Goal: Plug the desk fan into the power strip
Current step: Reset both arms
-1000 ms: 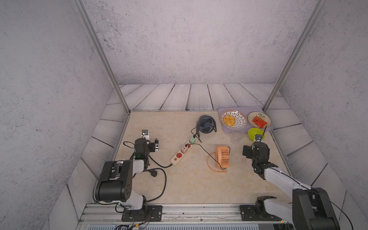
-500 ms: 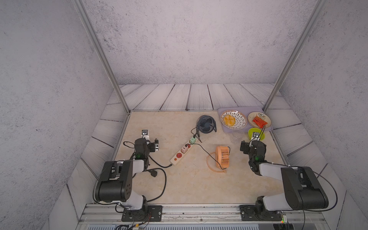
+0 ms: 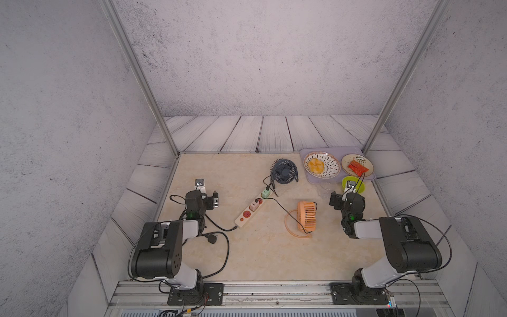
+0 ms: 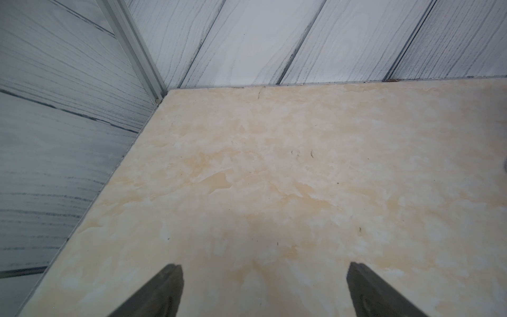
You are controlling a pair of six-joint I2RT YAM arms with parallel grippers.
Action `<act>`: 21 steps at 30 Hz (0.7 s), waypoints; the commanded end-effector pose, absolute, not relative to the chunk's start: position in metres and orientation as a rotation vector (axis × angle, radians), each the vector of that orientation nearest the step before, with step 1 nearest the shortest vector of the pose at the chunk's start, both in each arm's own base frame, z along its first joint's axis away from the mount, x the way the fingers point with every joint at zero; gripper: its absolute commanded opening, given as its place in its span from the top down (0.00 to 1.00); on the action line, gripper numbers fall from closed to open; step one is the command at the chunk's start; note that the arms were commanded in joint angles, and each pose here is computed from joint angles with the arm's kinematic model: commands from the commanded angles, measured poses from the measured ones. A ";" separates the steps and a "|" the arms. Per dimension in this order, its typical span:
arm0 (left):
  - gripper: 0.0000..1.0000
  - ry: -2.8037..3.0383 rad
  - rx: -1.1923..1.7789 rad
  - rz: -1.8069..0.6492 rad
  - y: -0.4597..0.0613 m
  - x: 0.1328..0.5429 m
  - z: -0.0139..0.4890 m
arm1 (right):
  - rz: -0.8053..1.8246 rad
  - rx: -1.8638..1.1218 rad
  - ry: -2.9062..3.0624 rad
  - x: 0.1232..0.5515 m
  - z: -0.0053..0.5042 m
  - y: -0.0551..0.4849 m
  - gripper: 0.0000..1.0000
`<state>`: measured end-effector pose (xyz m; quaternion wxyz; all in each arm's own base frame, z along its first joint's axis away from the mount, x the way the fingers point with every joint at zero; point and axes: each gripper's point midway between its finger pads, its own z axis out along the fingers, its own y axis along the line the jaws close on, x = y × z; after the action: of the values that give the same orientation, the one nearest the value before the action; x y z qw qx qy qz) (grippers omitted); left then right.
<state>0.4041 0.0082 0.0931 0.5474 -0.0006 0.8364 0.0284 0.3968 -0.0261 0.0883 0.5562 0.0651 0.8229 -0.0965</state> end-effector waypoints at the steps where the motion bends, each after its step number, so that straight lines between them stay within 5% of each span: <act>1: 0.00 1.976 -0.019 0.074 0.013 0.408 0.096 | -0.215 0.149 1.923 0.399 0.092 -0.025 0.01; 13: 0.00 1.975 -0.019 0.073 0.012 0.407 0.097 | -0.177 0.093 1.862 0.381 0.116 -0.017 0.01; 21: 0.00 1.976 -0.019 0.075 0.012 0.407 0.096 | -0.248 0.204 1.997 0.389 0.082 -0.033 0.01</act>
<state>0.4040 0.0082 0.0930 0.5473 -0.0006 0.8365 0.0284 0.3903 -0.0234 0.0911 0.5686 0.0591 0.8156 -0.0893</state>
